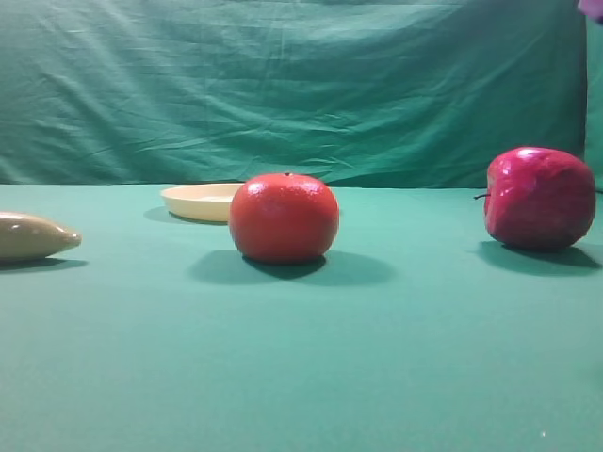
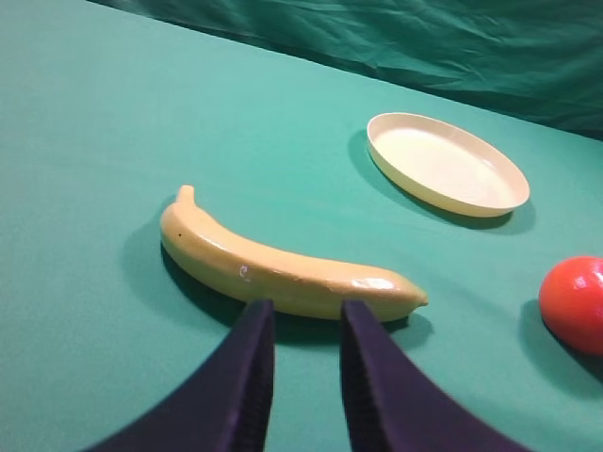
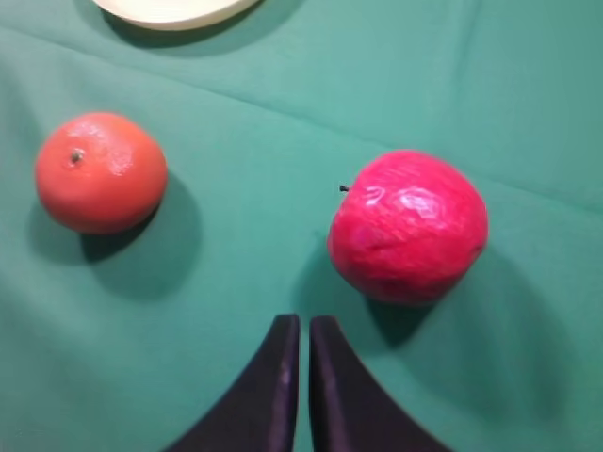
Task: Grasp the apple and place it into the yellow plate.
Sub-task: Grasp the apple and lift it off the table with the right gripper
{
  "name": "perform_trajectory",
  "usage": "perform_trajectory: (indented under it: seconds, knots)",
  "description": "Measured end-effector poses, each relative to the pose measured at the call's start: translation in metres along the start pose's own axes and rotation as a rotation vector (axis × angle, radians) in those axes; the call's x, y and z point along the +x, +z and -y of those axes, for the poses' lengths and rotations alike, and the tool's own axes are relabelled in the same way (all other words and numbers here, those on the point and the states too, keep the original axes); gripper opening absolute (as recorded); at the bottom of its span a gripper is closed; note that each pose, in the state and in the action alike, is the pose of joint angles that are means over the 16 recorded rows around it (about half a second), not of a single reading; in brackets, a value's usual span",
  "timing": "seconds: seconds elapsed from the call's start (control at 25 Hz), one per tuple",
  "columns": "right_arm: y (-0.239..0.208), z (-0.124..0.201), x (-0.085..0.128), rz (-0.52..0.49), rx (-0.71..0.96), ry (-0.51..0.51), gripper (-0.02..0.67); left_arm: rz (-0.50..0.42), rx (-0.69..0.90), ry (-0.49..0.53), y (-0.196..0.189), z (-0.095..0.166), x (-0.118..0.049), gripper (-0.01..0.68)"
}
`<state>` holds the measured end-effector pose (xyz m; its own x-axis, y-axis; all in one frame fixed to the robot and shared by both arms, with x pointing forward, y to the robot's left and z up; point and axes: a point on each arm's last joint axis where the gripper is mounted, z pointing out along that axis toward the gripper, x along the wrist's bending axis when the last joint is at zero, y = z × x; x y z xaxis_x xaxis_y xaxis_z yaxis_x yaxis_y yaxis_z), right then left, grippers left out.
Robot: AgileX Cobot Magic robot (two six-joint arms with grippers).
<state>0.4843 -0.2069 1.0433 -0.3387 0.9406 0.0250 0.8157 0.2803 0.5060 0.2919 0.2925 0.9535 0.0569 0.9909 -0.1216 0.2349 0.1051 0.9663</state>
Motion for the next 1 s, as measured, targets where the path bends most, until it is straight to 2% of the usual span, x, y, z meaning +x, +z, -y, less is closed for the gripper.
perform_trajectory:
  seconds: [0.16, 0.64, 0.76, 1.0]
  knots:
    - [0.007, -0.009, 0.001, 0.062, 0.03, 0.003, 0.125, 0.0, 0.0, 0.0, 0.0, 0.0, 0.0, 0.157]
    - [0.033, -0.015, 0.0, 0.122, 0.073, 0.088, 0.591, 0.0, 0.0, 0.0, 0.0, 0.0, 0.0, 0.157]
    - [0.046, -0.016, -0.001, 0.139, 0.083, 0.105, 0.651, 0.0, 0.0, 0.0, 0.0, 0.0, 0.0, 0.157]
    - [0.079, -0.016, -0.003, 0.171, 0.103, 0.122, 0.671, 0.0, 0.0, 0.0, 0.0, 0.0, 0.0, 0.157]
